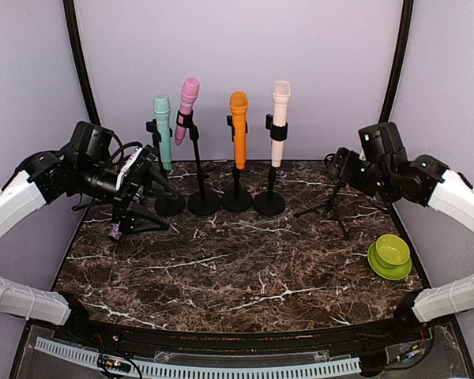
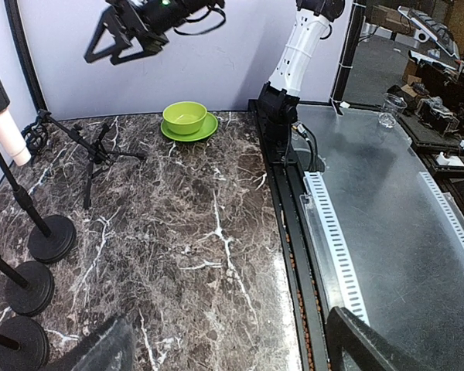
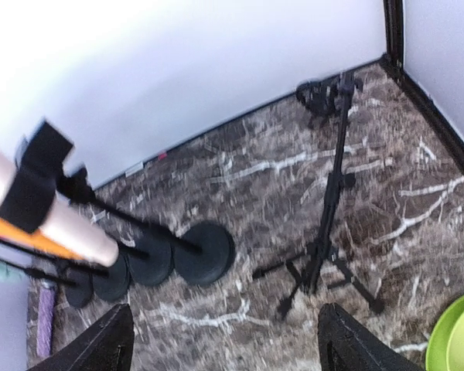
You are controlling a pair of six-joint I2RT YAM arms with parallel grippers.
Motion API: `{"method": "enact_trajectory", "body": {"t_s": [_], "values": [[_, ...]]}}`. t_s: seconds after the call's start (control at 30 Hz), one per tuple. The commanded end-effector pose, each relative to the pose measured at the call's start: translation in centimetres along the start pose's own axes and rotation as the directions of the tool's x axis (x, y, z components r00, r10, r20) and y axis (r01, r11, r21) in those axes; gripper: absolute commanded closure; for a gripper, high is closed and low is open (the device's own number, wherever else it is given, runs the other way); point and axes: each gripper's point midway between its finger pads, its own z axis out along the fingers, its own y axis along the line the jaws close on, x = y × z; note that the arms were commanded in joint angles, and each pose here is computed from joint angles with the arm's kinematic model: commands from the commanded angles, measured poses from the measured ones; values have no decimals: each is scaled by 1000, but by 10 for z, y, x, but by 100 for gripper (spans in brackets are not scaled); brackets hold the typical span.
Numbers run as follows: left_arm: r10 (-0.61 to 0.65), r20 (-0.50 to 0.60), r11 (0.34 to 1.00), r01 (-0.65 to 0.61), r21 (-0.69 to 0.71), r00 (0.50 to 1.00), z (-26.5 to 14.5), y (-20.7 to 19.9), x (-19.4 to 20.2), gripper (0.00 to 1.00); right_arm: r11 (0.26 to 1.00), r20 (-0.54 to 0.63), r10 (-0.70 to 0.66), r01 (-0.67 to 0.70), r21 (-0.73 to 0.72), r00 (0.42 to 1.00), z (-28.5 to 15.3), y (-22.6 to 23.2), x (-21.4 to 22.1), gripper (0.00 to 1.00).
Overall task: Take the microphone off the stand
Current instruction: Unscrew the knob on the stand of the microphone stand.
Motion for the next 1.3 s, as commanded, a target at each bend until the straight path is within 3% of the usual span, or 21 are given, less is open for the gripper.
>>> {"method": "enact_trajectory", "body": {"t_s": [0.0,0.17,0.3,0.7,1.0,1.2,1.23,1.27], "values": [[10,11,1000,-10,10,1000,-4,-4,-4,12,998,25,63,-64,23,998,24,2,-50,19],[-13,10,1000,13,6,1000,-4,-3,-4,12,977,7,115,-114,178,993,85,-52,-72,20],[-64,-2,998,64,5,998,-4,-1,-4,12,960,-94,153,-125,250,984,143,-88,-58,23],[-136,-23,991,136,16,991,-6,1,0,13,977,-280,147,-96,189,949,237,-104,-30,33],[-144,-13,989,144,22,990,-7,0,-2,13,974,-352,171,-105,199,920,261,-116,2,65],[-143,-8,989,143,30,990,-7,-2,-2,13,975,-345,171,-110,191,923,260,-114,1,65],[-143,-4,989,143,30,990,-7,-2,-3,13,976,-348,170,-109,187,922,260,-114,2,70],[-143,-2,989,142,30,990,-7,-2,-3,13,977,-348,169,-110,181,922,260,-112,2,82]]}}
